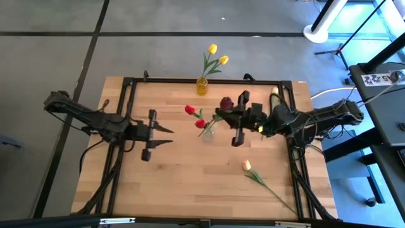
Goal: Sort flowers into vase by color
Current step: Put the dark red tulip into the transparent vase
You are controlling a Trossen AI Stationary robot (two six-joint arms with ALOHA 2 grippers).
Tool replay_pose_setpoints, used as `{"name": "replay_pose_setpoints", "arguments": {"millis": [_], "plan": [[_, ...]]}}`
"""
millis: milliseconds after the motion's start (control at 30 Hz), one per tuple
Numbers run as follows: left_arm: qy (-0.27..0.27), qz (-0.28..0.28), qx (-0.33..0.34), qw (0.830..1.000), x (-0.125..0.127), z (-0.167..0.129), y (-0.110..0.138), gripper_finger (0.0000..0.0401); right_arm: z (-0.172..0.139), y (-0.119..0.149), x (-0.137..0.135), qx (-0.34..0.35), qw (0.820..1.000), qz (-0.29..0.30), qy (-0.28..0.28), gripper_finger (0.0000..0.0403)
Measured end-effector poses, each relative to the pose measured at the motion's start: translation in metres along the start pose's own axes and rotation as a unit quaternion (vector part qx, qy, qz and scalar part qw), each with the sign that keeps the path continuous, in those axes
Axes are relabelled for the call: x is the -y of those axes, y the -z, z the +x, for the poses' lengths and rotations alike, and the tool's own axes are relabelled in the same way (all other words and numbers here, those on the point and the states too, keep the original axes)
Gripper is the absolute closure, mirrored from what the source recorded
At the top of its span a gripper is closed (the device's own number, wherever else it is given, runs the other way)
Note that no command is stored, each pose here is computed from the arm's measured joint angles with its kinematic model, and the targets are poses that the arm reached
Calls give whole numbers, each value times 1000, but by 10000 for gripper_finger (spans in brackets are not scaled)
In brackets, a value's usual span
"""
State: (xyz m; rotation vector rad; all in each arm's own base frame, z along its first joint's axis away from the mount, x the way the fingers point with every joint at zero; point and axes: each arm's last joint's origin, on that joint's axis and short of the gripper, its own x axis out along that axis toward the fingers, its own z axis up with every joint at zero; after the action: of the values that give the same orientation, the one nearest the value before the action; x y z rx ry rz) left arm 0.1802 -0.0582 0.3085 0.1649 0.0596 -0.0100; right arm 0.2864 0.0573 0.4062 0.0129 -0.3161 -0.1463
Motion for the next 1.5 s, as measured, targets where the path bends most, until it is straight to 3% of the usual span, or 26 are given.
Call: {"name": "replay_pose_setpoints", "arguments": {"millis": [300,467,633,933,1067,1500], "plan": [[51,-15,-47,997,10,-23,20,260,-14,10,6,-123,992,6,-19,395],[50,-19,-56,997,13,-21,36,260,-6,16,17,-122,991,-51,34,399],[46,-30,-57,997,15,-20,45,260,4,23,32,-121,988,-62,68,398],[39,-36,-63,997,15,-20,49,260,19,40,37,-115,990,-44,64,398],[36,-35,-64,997,15,-20,49,260,19,36,36,-93,993,-38,56,399],[36,-37,-64,997,15,-20,49,260,17,41,37,-124,990,-32,66,398]]}}
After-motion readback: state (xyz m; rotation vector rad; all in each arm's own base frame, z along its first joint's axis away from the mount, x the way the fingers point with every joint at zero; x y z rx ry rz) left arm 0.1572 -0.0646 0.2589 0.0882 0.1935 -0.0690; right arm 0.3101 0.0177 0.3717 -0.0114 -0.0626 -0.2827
